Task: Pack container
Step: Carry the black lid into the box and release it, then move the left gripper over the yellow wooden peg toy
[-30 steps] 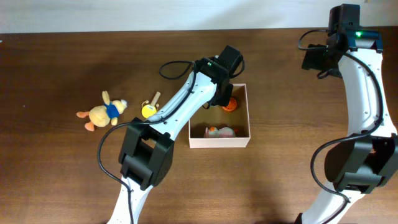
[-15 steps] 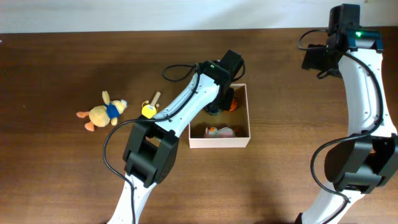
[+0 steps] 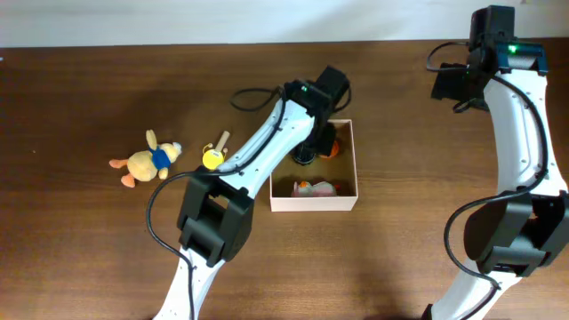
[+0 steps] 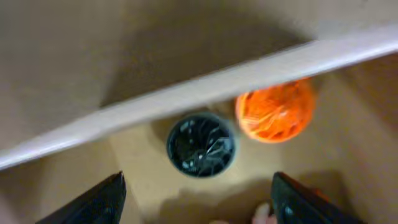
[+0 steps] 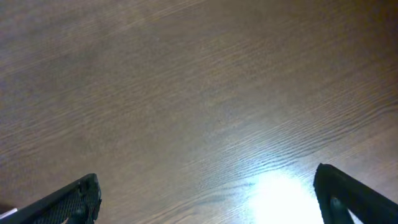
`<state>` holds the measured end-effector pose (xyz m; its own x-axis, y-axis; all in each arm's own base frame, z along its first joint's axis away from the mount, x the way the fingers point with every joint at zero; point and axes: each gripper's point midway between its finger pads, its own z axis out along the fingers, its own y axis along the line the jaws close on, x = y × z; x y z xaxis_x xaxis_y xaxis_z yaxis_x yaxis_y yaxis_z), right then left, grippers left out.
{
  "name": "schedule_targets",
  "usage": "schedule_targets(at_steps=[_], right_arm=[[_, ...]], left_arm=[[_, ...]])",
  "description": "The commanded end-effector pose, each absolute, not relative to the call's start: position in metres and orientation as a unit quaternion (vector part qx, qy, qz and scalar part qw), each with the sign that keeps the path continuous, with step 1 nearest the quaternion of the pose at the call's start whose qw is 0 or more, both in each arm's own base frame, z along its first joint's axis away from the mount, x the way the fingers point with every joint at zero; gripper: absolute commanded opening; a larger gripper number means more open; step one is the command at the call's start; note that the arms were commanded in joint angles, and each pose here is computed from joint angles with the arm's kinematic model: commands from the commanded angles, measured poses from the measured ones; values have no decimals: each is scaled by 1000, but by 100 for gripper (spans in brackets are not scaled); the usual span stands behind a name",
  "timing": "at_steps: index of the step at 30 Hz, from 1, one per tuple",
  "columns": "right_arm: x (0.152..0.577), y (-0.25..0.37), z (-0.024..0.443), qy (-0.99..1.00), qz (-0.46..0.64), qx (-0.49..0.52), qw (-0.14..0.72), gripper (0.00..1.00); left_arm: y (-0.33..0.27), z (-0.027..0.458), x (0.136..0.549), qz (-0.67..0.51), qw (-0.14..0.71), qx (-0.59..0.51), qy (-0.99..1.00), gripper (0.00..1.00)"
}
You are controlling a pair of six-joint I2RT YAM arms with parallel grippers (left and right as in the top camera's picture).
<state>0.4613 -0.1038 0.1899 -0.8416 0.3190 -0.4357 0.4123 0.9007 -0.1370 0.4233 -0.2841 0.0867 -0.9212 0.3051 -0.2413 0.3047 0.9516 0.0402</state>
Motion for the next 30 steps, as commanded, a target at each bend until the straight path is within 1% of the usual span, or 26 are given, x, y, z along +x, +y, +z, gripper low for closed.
schedule_targets(at_steps=[1,3,5,7,9,12,15,18,19,24,30], right_arm=[[460,-108,187,951,-115,203,203,99],[460,-108,187,951,-115,203,203,99],[460,-108,187,951,-115,203,203,99],[460,-108,187,951,-115,203,203,99],[460,-108,187,951,-115,203,203,99],[460,-108,187,951,-115,203,203,99],[460,-108,187,951,-115,203,203,99],[460,-108,187,951,-115,203,203,99],[460,-108,187,951,-115,203,203,99],[460,-108,187,951,-115,203,203,99],[460,-108,187,951,-115,203,202,99]], left_arm=[[-296,140,439,-19,180,165,969,77],[-299,170,447,-29,214,166,962,77],[-289,195,457,-15,246,156,957,78],[-269,206,465,10,259,138,956,79],[-236,207,472,46,251,114,960,79],[-165,198,481,81,208,59,973,79],[-124,196,488,86,193,24,977,79],[-101,190,493,75,177,26,981,79],[-84,183,494,72,162,26,984,79],[-73,135,486,35,93,55,994,79],[-72,96,475,38,51,65,996,79]])
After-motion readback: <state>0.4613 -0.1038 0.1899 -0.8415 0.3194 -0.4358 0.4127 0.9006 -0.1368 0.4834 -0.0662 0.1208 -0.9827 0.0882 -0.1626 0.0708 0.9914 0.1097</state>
